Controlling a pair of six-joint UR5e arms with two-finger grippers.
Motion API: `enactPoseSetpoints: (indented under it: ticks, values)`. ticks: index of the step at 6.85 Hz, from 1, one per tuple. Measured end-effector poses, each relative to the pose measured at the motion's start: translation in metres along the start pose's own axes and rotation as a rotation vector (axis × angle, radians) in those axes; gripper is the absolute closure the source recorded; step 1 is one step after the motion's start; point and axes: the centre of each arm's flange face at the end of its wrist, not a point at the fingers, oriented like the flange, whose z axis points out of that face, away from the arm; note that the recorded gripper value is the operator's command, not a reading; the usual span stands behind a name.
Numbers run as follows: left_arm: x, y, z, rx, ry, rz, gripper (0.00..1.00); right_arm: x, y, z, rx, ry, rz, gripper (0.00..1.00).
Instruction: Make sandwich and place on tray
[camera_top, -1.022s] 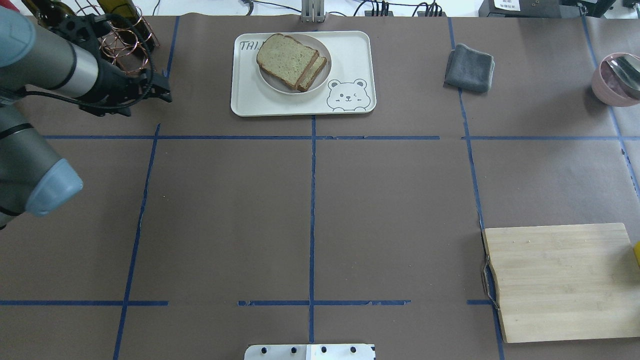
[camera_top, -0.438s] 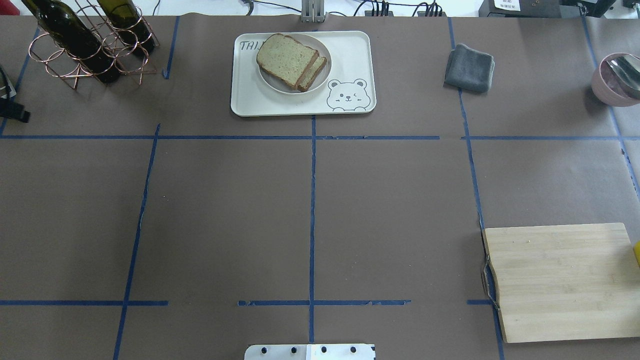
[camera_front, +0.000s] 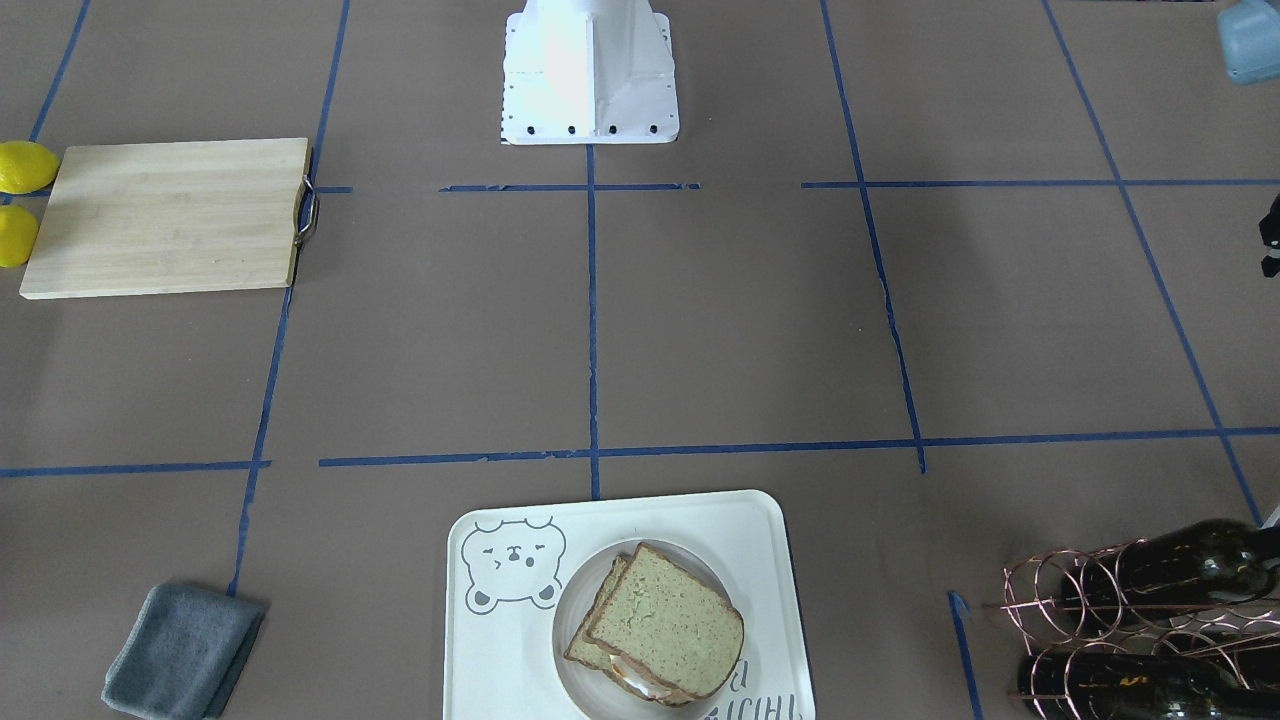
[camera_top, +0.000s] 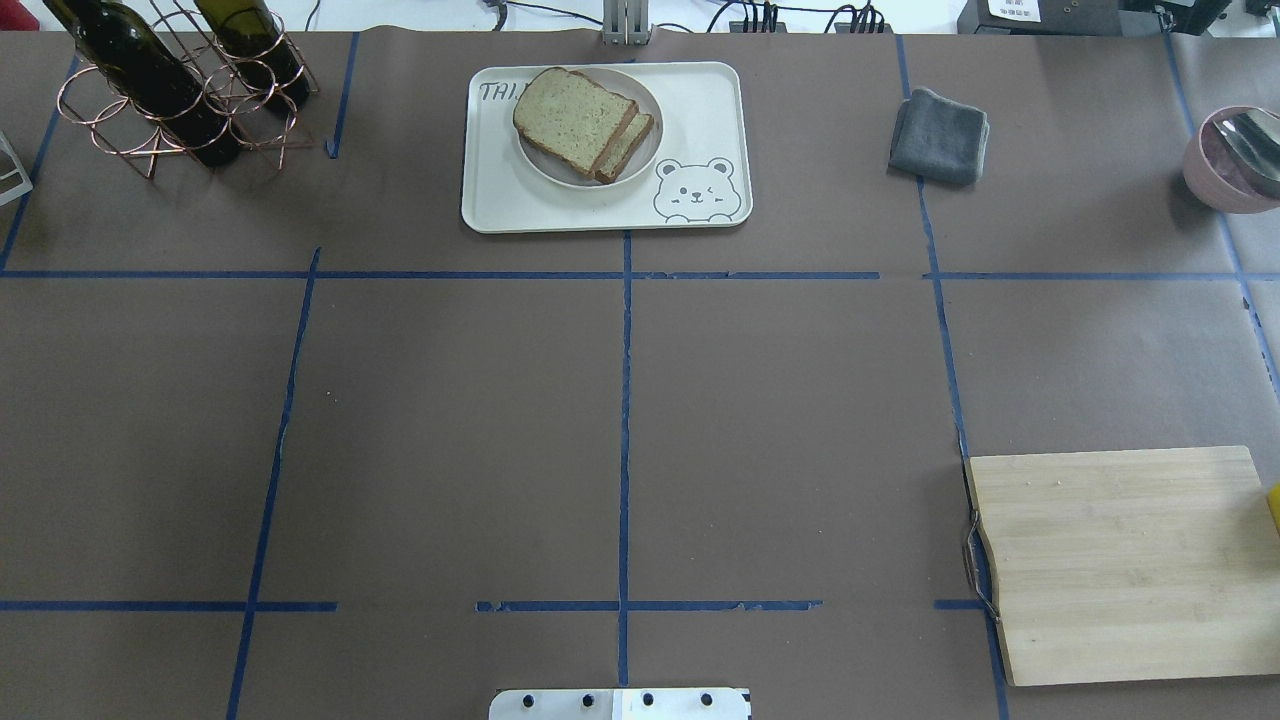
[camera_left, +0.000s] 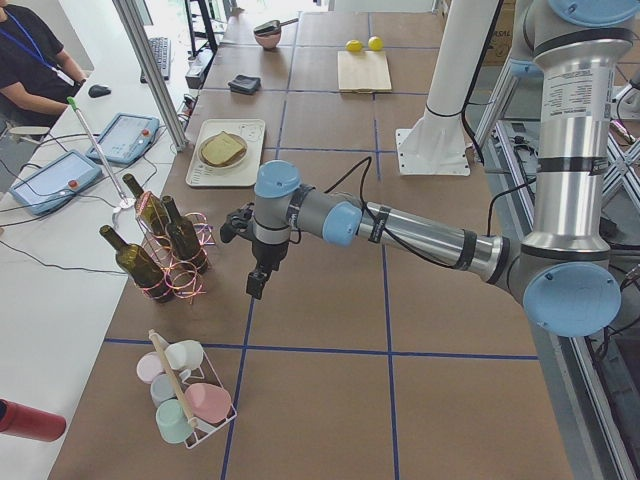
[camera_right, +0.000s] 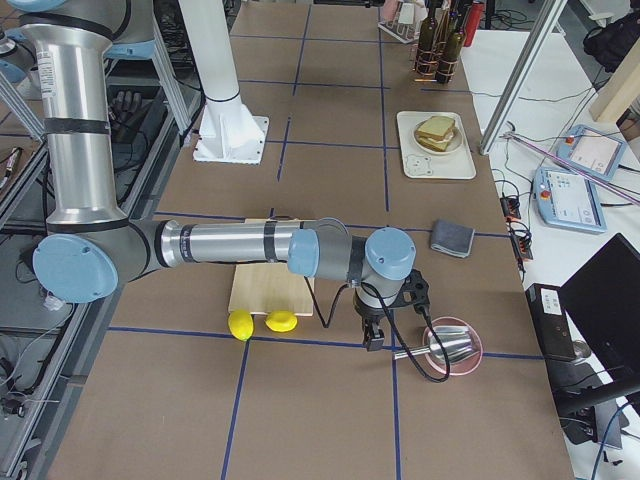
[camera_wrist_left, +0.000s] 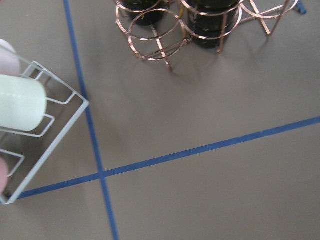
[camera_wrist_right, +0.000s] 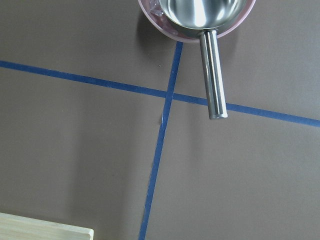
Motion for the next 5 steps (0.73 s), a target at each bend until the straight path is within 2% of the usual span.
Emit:
enactPoseSetpoints:
  ticks: [1,2,3,5]
  values:
    - [-0.033,0.022,-0.006,-0.004,0.020,-0.023,0.00,0.003,0.003,0.003,-0.005,-0.004,0.008,0.00]
    - [-0.051,0.035,0.002,-0.012,0.073,-0.062,0.00,0.007,0.009,0.007,-0.009,-0.016,0.019,0.00]
    - [-0.062,0.040,0.013,-0.021,0.114,-0.094,0.00,0.012,0.019,0.012,-0.013,-0.038,0.038,0.00]
    - [-0.078,0.048,0.037,-0.054,0.138,-0.135,0.00,0.020,0.041,0.023,-0.013,-0.106,0.080,0.00]
